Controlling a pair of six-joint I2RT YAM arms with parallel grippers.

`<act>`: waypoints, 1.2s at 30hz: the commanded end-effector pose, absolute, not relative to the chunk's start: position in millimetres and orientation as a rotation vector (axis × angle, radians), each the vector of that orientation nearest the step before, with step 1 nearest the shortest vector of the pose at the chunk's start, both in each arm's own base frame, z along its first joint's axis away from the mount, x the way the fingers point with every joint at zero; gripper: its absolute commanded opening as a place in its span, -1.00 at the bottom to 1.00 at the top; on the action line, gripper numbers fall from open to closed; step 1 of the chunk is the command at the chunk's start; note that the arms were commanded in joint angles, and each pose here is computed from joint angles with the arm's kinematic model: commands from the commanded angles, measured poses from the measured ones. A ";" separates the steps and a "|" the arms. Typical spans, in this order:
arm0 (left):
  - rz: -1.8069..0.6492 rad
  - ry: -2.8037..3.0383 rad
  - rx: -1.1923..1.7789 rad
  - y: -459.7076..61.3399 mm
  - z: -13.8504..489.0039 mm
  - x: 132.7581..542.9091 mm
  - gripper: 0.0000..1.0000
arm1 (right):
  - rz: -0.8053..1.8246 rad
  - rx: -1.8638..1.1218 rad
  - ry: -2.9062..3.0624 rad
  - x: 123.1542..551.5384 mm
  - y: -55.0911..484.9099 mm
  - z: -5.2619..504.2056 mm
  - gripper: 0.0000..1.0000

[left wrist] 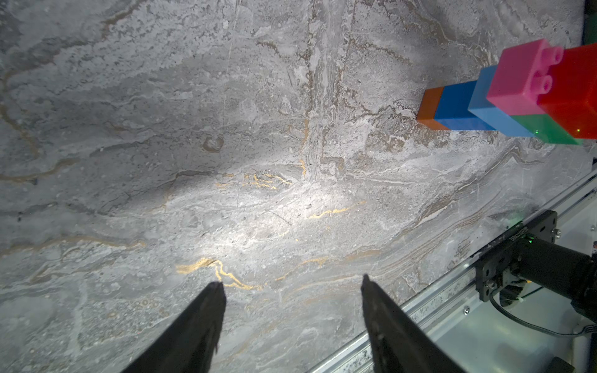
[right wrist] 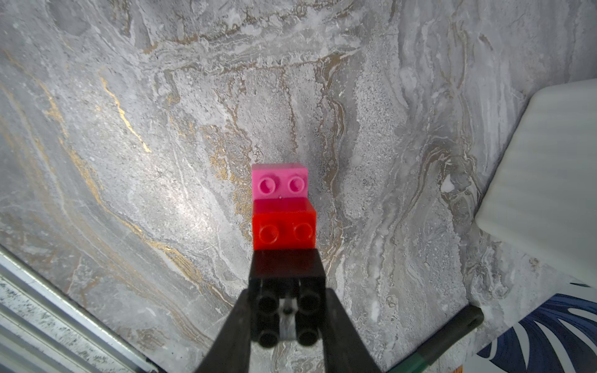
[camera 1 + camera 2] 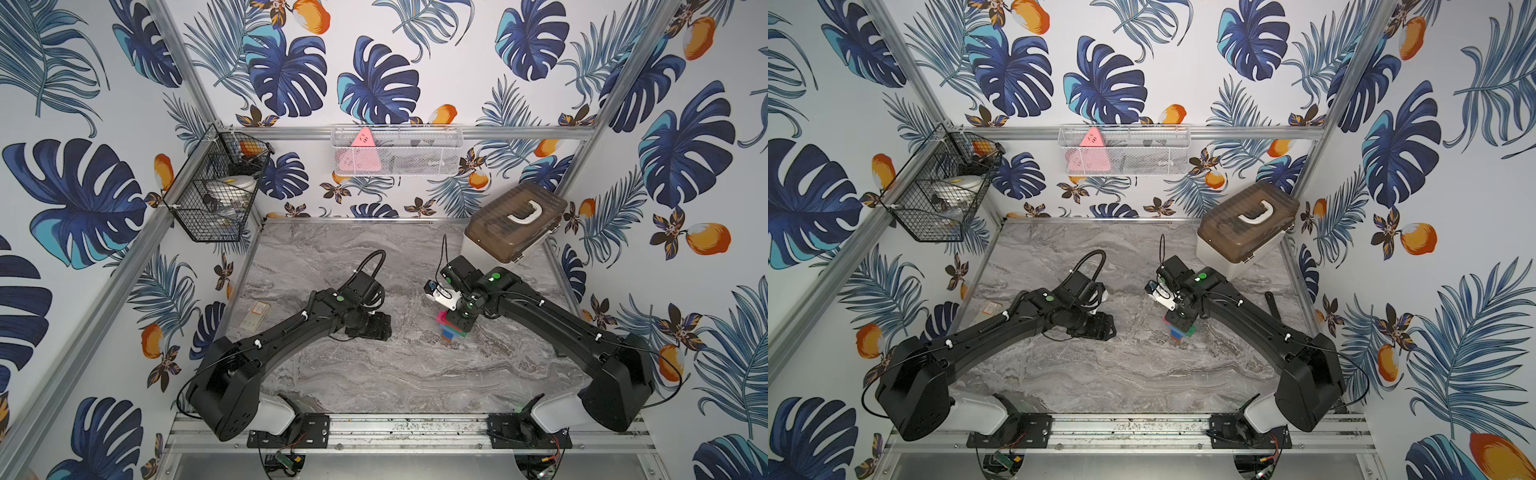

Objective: Assemble a spoon with lego
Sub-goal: Assemble the lego brick with the lego brick.

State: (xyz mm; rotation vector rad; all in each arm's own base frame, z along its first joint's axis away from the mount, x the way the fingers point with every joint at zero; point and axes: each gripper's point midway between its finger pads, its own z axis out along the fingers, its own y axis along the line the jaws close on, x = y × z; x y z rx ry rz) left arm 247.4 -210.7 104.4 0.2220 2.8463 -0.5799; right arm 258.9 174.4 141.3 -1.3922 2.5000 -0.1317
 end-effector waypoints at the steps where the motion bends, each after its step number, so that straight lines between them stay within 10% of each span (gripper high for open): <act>1: -0.560 2.847 0.237 -208.4 104.7 247.0 0.45 | -0.100 -1.437 2.531 249.0 173.0 133.2 -0.58; 36: -0.511 2.846 0.340 -212.4 111.5 257.4 0.45 | 0.039 -1.487 2.680 227.1 162.5 112.5 -0.57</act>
